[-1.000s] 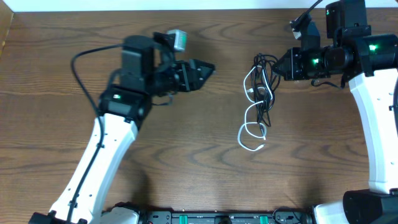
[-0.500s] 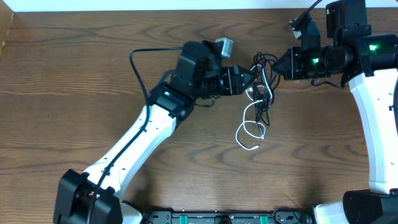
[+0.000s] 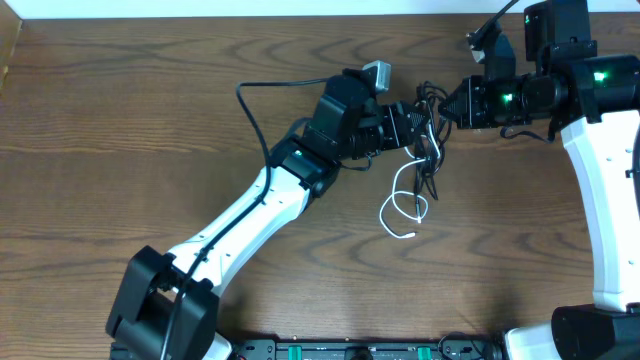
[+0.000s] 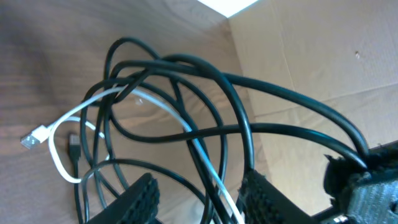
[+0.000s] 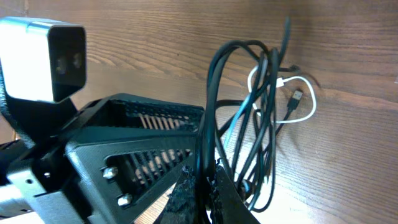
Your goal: Untangle cables
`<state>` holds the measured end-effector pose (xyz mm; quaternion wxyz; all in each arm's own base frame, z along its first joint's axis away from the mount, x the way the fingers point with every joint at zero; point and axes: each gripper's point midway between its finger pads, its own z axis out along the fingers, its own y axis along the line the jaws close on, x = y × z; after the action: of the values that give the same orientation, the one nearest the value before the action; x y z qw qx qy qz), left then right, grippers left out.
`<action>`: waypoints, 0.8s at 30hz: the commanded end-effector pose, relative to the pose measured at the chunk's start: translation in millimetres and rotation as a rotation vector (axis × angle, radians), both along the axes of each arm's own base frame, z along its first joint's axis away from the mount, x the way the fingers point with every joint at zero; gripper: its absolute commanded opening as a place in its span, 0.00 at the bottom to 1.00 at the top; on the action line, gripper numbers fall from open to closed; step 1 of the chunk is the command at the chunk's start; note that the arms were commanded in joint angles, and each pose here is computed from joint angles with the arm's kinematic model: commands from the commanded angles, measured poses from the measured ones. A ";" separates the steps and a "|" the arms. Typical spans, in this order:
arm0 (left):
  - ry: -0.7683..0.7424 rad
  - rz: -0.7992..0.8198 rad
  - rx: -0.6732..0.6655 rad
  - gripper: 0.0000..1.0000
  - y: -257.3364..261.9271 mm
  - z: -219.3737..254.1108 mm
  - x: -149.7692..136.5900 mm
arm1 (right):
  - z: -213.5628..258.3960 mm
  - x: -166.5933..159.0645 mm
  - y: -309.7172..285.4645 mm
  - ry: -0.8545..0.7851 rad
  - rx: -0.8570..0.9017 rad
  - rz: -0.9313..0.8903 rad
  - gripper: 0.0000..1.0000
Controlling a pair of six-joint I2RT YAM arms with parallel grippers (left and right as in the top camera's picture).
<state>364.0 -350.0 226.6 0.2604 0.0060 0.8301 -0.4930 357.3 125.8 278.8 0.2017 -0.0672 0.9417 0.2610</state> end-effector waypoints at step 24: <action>0.073 -0.090 -0.122 0.28 -31.6 7.4 -12.7 | 7.5 -2.0 5.0 -0.006 0.024 0.009 0.01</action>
<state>362.1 -371.1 233.6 0.2293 -0.0075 0.8047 -0.5475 355.3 125.0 277.5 0.1968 -0.0654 0.9433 0.2593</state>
